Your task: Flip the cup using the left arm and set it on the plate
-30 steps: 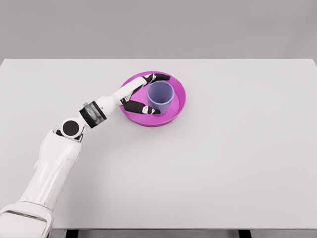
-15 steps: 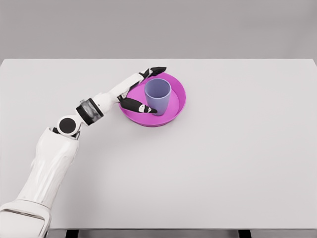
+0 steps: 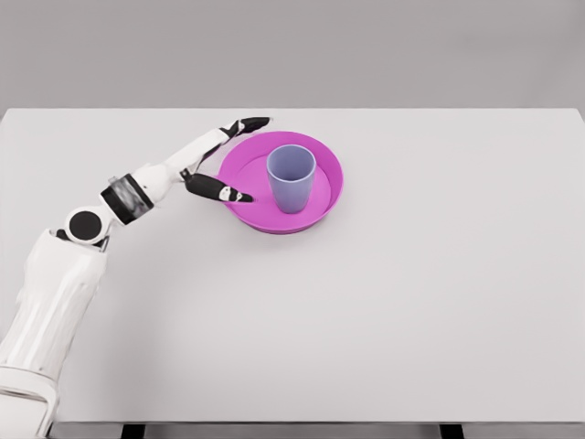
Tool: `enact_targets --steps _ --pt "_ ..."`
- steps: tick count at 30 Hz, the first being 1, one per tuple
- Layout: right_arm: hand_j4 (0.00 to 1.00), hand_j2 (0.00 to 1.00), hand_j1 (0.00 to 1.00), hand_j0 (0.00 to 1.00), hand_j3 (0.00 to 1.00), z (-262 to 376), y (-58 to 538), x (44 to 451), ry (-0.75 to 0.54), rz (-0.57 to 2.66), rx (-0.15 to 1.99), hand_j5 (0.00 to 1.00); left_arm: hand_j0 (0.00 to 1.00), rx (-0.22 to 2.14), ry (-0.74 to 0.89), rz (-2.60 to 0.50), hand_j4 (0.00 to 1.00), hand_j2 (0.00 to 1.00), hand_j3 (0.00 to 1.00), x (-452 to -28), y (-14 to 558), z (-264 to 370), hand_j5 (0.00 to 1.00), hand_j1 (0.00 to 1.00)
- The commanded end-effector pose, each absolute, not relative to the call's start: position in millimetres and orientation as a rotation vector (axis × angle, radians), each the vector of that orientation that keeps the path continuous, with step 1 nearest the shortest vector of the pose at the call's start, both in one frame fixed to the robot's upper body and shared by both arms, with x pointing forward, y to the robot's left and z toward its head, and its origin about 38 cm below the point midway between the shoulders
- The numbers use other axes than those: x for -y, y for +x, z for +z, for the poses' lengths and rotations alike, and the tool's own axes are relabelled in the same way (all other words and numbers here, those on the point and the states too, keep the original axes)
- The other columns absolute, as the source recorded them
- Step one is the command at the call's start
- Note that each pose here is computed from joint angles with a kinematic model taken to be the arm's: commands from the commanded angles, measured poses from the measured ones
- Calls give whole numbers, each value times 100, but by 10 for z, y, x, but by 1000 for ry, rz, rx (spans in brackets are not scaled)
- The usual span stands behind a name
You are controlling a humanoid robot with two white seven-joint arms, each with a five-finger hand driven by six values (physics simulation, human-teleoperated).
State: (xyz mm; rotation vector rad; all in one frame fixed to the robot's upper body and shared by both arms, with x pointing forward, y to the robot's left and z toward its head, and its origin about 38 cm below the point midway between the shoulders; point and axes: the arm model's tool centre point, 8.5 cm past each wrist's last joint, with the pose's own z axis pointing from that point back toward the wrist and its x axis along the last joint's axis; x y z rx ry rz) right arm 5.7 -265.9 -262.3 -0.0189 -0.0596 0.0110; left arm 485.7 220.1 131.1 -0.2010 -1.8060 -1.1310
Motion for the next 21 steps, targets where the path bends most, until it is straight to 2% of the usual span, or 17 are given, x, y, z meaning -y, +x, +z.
enact_targets --steps 1,8,14,21 --pt "100 100 100 100 100 -2623 58 2659 -19 11 61 100 100 1787 -156 -1136 100 100 100 -2443 4861 1342 100 100" --pt "100 100 100 100 100 -2623 56 2659 -19 11 59 100 100 1739 -7 -1079 100 100 100 -3345 4779 1458 100 100" --pt "100 100 100 100 100 -2623 56 2659 -19 11 59 100 100 1702 74 -946 100 100 100 -4167 4433 1430 100 100" --pt "100 100 100 100 100 -2623 56 2659 -19 11 59 100 100 1683 70 -950 100 100 100 -4192 4384 1373 100 100"
